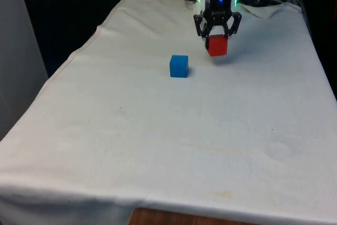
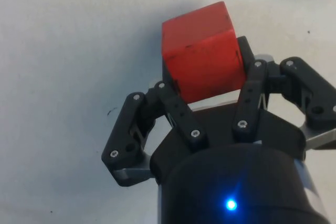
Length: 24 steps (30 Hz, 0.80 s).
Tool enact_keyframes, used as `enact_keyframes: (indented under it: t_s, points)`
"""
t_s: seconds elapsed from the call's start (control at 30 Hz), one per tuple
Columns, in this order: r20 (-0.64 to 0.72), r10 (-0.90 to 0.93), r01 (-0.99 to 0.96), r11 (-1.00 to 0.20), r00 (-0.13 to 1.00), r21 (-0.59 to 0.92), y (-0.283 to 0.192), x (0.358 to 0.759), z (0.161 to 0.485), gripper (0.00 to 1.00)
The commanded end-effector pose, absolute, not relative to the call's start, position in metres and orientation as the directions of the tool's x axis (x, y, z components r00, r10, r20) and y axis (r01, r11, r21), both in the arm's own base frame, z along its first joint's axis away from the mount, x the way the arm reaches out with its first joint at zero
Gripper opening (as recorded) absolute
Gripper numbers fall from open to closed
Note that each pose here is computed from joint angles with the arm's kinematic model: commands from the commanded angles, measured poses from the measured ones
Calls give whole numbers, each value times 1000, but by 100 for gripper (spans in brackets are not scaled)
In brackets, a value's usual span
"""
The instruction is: Stack the two cubes.
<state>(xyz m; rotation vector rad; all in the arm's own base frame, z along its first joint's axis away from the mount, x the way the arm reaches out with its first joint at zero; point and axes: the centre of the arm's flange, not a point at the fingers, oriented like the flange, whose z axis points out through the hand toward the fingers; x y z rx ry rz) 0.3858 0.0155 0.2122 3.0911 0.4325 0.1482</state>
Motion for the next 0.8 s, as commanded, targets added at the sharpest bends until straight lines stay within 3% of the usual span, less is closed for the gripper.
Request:
enact_keyframes:
  t_s: [0.0, 0.77]
  points:
    - [91, 267, 266, -964, 959, 27, 15, 385, 215, 5]
    - [126, 236, 235, -972, 964, 22, 13, 397, 274, 5]
